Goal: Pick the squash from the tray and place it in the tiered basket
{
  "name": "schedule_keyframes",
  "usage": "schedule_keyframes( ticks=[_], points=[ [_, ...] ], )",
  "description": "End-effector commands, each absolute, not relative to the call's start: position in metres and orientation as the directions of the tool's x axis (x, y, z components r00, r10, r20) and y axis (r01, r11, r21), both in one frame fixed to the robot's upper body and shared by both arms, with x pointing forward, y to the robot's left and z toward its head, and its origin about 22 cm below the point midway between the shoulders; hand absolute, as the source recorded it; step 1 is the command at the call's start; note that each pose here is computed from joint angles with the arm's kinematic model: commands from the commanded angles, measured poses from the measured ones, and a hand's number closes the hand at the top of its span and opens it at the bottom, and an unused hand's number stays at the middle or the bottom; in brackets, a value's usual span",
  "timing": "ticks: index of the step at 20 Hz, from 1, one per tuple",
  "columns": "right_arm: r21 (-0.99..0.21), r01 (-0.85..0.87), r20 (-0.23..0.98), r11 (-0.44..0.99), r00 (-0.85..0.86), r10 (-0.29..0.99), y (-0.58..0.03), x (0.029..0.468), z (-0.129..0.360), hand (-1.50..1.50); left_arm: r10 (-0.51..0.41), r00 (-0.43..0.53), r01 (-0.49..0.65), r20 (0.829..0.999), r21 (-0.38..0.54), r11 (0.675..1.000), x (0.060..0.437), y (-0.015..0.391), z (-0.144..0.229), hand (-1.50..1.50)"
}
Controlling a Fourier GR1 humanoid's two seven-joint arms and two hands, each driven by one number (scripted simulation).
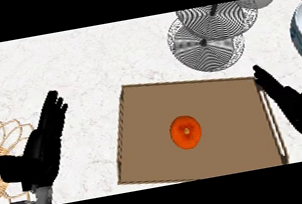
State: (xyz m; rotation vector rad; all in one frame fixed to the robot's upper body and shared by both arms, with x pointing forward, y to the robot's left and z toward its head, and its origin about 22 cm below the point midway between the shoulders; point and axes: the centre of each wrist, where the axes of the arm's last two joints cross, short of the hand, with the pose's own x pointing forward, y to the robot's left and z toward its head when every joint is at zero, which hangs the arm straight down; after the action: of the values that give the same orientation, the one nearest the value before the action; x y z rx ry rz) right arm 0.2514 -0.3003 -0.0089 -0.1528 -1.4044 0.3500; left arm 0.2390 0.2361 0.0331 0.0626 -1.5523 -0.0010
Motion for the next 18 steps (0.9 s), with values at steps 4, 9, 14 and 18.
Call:
schedule_keyframes(
  ticks=[4, 9, 14, 18],
  points=[
    [0.100, -0.236, 0.970, 0.967, -0.195, -0.148, -0.269, 0.292, 0.042, 1.50, -0.145, -0.071, -0.075, 0.987, 0.140, 0.987, 0.247, 0.234, 0.037, 0.00],
    [0.379, -0.124, 0.911, 0.917, -0.122, -0.393, -0.257, 0.302, 0.005, -1.50, -0.175, -0.101, -0.059, 0.979, 0.170, 0.984, 0.260, 0.215, 0.030, 0.00],
    [0.548, -0.493, 0.762, 0.676, -0.038, -0.646, -0.249, 0.283, -0.009, -1.50, -0.199, -0.102, -0.074, 0.975, 0.192, 0.978, 0.265, 0.223, 0.029, 0.00],
    [0.348, -0.574, 0.849, 0.742, -0.143, -0.509, -0.326, 0.270, 0.022, -1.50, -0.195, -0.095, -0.078, 0.976, 0.189, 0.979, 0.266, 0.211, 0.037, 0.00]
  ],
)
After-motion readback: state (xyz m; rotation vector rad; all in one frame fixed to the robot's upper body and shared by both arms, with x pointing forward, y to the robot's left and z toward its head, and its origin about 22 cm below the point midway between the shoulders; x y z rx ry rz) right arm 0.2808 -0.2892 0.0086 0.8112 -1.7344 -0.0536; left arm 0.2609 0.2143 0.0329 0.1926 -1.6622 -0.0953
